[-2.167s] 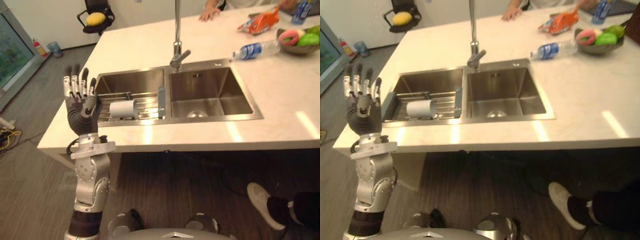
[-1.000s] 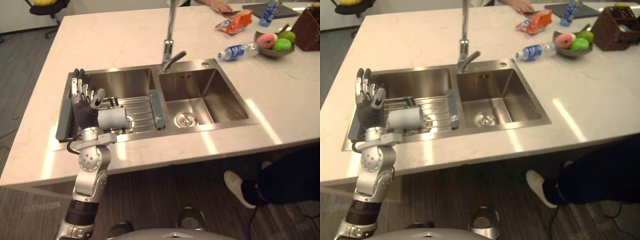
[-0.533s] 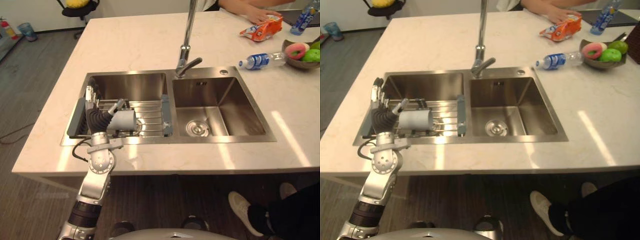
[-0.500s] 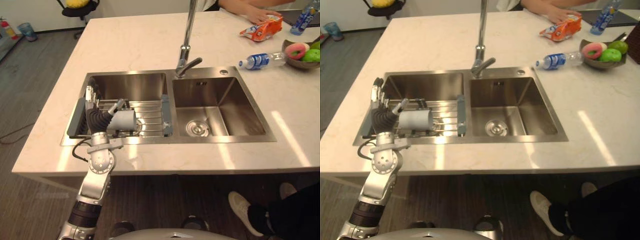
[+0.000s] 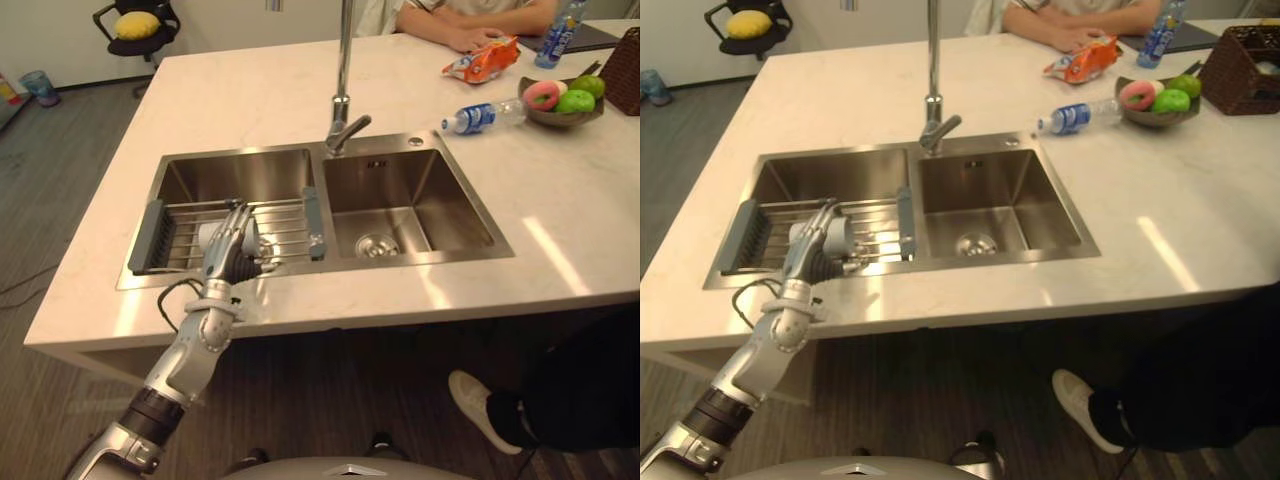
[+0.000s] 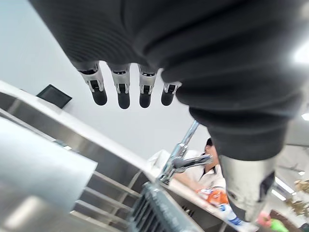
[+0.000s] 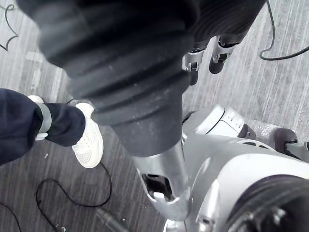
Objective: Walk over to the sink, pick up the cup, carry it to the dishwasher, place the cup inside the dishwasher, then close the dishwasher door
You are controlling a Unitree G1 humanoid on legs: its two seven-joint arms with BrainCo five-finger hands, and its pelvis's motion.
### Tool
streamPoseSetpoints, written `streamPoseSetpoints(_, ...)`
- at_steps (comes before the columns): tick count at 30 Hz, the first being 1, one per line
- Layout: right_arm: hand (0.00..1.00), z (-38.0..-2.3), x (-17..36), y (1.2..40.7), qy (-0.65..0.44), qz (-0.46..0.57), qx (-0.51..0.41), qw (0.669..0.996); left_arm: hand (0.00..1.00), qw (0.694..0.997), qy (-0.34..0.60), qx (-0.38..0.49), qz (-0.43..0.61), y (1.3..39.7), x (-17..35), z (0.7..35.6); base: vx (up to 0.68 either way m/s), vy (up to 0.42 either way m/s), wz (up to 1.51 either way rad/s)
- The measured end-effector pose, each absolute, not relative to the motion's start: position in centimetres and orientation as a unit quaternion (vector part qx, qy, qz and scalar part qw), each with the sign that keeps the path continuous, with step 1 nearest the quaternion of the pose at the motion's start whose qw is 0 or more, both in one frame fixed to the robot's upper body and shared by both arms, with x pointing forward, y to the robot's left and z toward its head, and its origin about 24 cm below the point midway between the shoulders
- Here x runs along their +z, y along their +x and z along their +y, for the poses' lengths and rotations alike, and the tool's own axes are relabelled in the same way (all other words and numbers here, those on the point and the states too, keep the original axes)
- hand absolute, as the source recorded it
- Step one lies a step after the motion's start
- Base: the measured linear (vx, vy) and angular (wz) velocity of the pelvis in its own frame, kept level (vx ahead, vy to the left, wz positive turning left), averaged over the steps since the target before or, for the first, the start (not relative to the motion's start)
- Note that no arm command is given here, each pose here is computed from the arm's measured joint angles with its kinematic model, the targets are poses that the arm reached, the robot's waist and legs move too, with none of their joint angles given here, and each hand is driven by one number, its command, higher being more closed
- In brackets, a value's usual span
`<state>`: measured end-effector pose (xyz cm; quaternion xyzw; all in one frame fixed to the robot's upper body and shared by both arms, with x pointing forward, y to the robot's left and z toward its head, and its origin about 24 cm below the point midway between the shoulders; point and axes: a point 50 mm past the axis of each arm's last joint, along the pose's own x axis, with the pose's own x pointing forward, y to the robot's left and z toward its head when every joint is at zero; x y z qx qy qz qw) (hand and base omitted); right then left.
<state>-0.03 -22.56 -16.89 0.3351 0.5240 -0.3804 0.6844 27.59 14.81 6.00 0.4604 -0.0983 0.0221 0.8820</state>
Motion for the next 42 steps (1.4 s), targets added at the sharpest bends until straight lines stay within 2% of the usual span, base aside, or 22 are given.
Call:
streamPoseSetpoints(8, 0.0, -22.5, -16.9, 0.2, 0.328, 0.529, -0.37, 0.69, 0.0, 0.858, 0.49, 0.128, -0.09, 28.2, 5.3, 16.8, 0.0, 0.004, -0.05)
streamPoseSetpoints(13, 0.0, -22.4, -16.9, 0.3, 0.328, 0.529, -0.367, 0.691, 0.0, 0.851, 0.472, 0.204, -0.107, 28.8, 6.1, 18.1, 0.01, 0.018, -0.18)
streamPoseSetpoints(18, 0.0, -22.4, -16.9, 0.3, 0.325, 0.53, -0.364, 0.693, 0.0, 0.833, 0.476, 0.261, -0.104, 29.6, 6.9, 19.9, -0.03, 0.014, -0.1)
streamPoseSetpoints(19, 0.0, -22.4, -16.9, 0.2, 0.324, 0.531, -0.362, 0.695, 0.0, 0.823, 0.495, 0.264, -0.095, 29.7, 6.8, 20.2, -0.04, 0.005, -0.05)
streamPoseSetpoints(25, 0.0, -22.4, -16.9, 0.2, 0.329, 0.527, -0.355, 0.698, 0.0, 0.786, 0.573, 0.226, -0.053, 30.0, 5.7, 20.9, -0.04, 0.002, -0.01)
streamPoseSetpoints(30, 0.0, -22.5, -16.9, 0.2, 0.329, 0.527, -0.355, 0.699, 0.0, 0.753, 0.64, 0.156, -0.003, 30.5, 4.8, 21.7, 0.0, 0.007, -0.08)
streamPoseSetpoints(37, 0.0, -22.4, -16.9, 0.1, 0.329, 0.528, -0.356, 0.697, 0.0, 0.734, 0.664, 0.14, 0.014, 31.2, 5.0, 22.3, 0.02, 0.009, -0.04)
streamPoseSetpoints(42, 0.0, -22.6, -16.8, 0.3, 0.328, 0.526, -0.355, 0.7, 0.0, 0.707, 0.695, 0.13, 0.03, 31.5, 4.6, 23.1, -0.03, 0.001, -0.02)
